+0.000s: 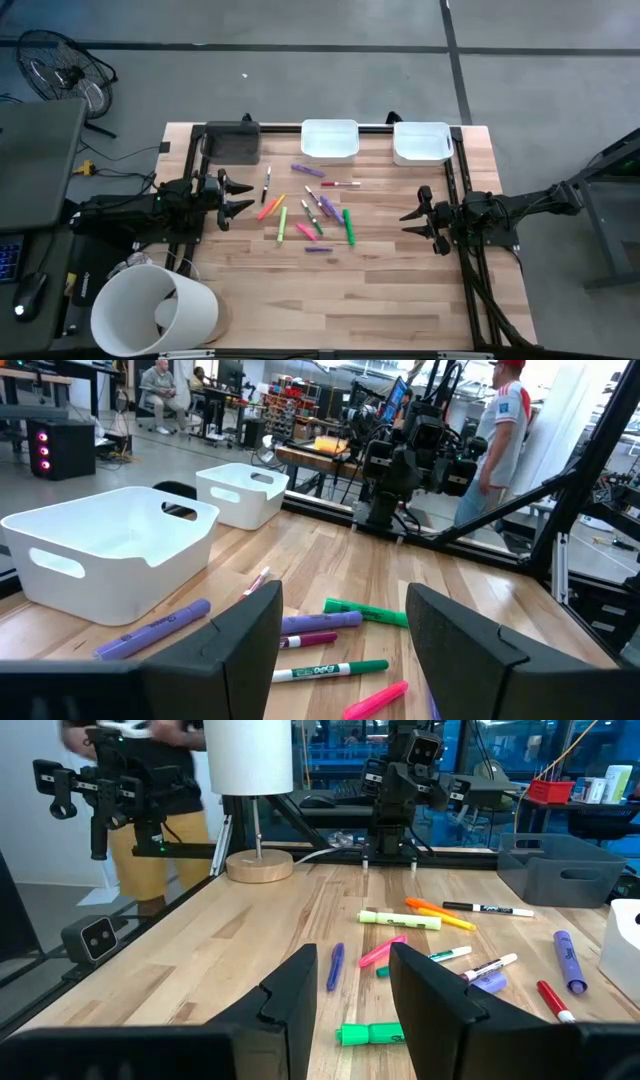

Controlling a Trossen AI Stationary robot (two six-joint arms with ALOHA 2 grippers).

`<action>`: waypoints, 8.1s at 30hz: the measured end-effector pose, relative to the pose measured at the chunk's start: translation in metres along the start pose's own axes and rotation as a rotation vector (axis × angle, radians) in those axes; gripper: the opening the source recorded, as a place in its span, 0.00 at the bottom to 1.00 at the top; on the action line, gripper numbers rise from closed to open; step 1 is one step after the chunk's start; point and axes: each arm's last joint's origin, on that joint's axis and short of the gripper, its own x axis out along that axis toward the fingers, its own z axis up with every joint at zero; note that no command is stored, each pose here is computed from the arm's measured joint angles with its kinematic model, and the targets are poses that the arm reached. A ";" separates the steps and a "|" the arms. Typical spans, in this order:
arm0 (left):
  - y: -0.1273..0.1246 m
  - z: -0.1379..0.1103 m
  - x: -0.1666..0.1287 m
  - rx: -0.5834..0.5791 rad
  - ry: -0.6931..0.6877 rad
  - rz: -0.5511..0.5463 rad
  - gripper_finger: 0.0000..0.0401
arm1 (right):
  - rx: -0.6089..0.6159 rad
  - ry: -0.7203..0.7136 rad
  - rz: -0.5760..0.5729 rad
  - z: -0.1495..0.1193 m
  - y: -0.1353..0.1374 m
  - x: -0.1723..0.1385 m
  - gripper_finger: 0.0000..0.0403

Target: Pick & Place Markers

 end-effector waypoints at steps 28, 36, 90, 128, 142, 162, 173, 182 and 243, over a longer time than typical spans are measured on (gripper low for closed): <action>0.000 0.000 0.000 0.000 0.000 -0.001 0.53 | 0.000 0.000 0.000 0.000 0.000 0.000 0.29; 0.000 0.000 0.000 0.000 0.000 -0.001 0.53 | 0.000 0.000 0.000 0.000 0.000 0.000 0.29; 0.000 0.000 0.000 0.000 0.000 -0.001 0.53 | -0.074 0.000 -0.005 0.000 0.000 0.000 0.29; 0.000 0.000 0.000 0.000 0.000 0.000 0.53 | 0.151 -0.011 -0.099 0.000 -0.003 0.000 0.29; 0.000 0.000 0.000 0.000 0.000 -0.001 0.53 | 0.093 0.216 -0.299 0.061 -0.007 0.003 0.29; 0.000 0.000 0.000 0.000 0.000 -0.001 0.53 | 0.203 0.805 -0.459 0.121 -0.017 0.092 0.29; 0.000 0.000 0.000 0.000 0.000 -0.001 0.53 | 0.351 1.036 -0.190 0.091 -0.052 0.135 0.29; 0.000 0.000 0.000 0.000 0.000 0.000 0.53 | 0.144 1.139 -0.155 0.056 -0.074 0.158 0.29; 0.000 0.000 0.000 0.000 0.000 -0.002 0.53 | 0.138 1.245 -0.296 0.001 -0.201 0.197 0.48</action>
